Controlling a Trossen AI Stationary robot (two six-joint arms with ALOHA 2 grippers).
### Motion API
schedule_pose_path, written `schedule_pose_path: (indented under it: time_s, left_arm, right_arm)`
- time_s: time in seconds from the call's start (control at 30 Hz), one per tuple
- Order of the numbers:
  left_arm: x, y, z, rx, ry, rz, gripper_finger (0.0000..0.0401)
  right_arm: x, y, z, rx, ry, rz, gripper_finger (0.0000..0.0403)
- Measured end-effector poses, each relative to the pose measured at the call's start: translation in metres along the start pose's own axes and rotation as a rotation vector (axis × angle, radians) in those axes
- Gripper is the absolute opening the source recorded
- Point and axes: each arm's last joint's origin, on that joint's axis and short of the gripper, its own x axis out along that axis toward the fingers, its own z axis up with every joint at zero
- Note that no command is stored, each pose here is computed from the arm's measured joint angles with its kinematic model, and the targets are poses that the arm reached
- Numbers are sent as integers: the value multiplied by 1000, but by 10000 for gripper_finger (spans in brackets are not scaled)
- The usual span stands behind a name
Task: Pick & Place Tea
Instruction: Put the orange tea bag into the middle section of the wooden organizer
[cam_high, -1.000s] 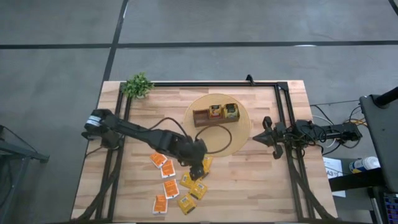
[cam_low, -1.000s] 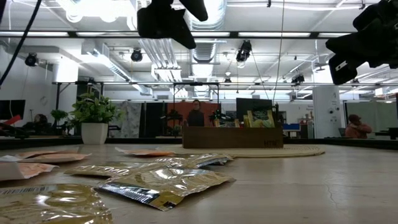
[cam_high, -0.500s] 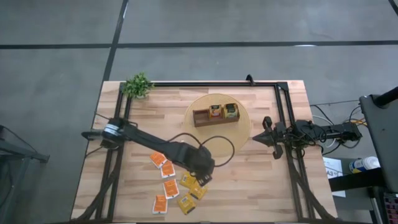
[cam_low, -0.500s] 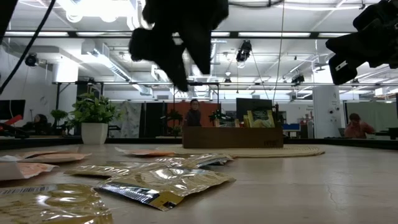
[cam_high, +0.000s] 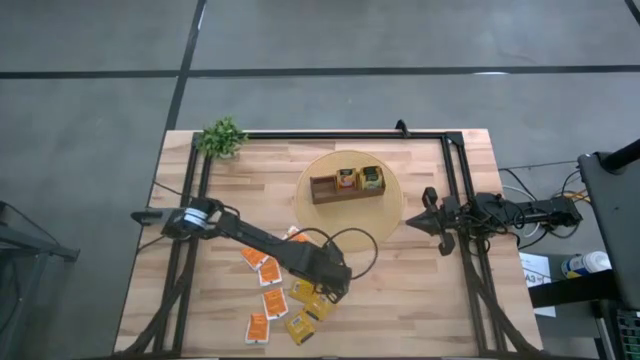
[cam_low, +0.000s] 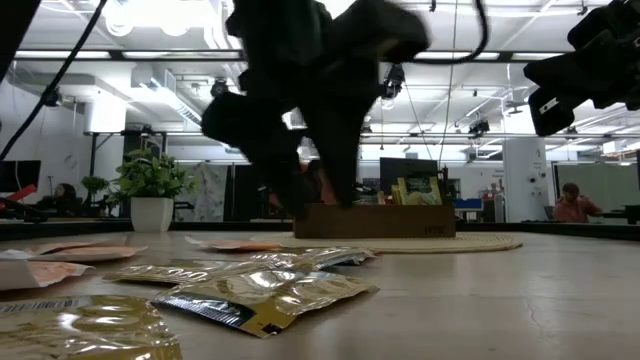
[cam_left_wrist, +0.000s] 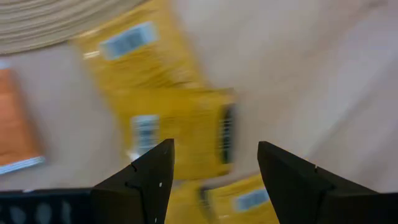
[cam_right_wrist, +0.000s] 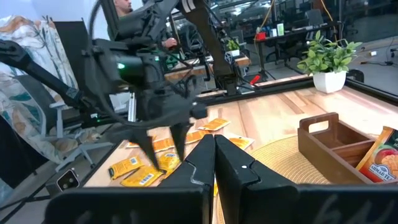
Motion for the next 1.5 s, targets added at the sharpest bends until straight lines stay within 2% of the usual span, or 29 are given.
schedule_pose_path:
  time_s: [0.07, 0.33, 0.5, 1.0, 1.13, 1.33, 1.5]
  left_arm:
    - [2, -5, 1, -2, -8, -22, 225]
    - [14, -7, 1, 14, 3, 1, 225]
    - [23, -2, -2, 39, 30, 52, 218]
    - [34, 0, -5, 56, 59, 66, 206]
    - [35, 1, -5, 56, 61, 70, 173]
    - [33, 0, -5, 57, 71, 55, 84]
    - [32, 0, -5, 58, 80, 49, 29]
  right_arm:
    - [0, 0, 0, 0, 0, 0, 8]
    - [0, 0, 0, 0, 1, 0, 8]
    - [0, 0, 0, 0, 1, 0, 8]
    - [0, 0, 0, 0, 1, 0, 8]
    - [0, 0, 0, 0, 0, 0, 8]
    - [0, 0, 0, 0, 1, 0, 8]
    - [0, 0, 0, 0, 0, 0, 8]
